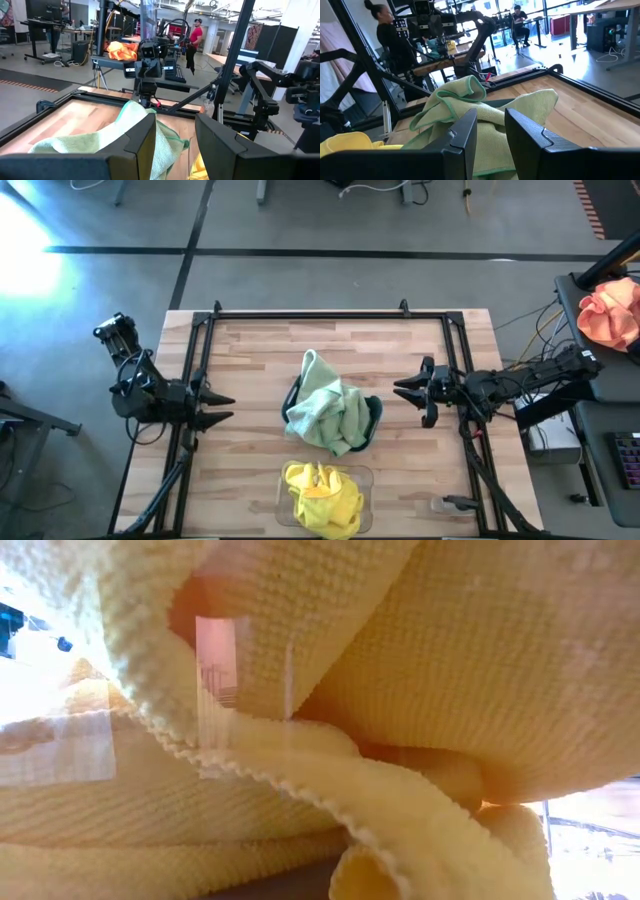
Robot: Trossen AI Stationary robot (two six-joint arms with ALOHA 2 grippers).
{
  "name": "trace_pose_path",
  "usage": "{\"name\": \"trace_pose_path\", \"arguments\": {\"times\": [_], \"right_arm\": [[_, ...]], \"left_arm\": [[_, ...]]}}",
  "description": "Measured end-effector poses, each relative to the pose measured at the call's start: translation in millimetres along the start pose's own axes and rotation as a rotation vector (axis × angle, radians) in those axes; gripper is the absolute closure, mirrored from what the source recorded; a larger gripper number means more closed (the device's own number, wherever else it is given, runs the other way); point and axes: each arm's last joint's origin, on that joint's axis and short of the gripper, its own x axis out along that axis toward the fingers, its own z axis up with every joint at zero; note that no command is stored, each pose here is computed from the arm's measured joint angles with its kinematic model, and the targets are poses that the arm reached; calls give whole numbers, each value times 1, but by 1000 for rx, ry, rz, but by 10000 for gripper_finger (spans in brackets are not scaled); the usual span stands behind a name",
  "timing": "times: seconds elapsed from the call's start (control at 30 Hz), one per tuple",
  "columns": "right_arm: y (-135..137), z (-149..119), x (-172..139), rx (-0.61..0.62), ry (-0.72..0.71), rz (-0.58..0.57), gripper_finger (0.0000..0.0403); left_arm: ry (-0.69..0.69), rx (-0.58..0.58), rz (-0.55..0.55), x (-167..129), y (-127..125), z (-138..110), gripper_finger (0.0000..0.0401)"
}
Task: Sort microfiber towel by color & place in baskets
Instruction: Return to Home Position
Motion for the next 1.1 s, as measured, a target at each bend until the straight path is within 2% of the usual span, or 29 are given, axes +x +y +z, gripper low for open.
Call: {"name": "trace_pose_path", "arguments": {"times": [0.37, 0.7, 1.1], "right_arm": [[-12, -36, -6, 64, -88, 26, 310], [-17, -48, -8, 69, -100, 33, 310], [-20, -51, -15, 73, -125, 65, 310]], "left_arm": [[-6, -35, 12, -1, 1, 1, 278], [-15, -49, 23, -1, 1, 2, 278], [-18, -74, 22, -1, 1, 2, 278]]}}
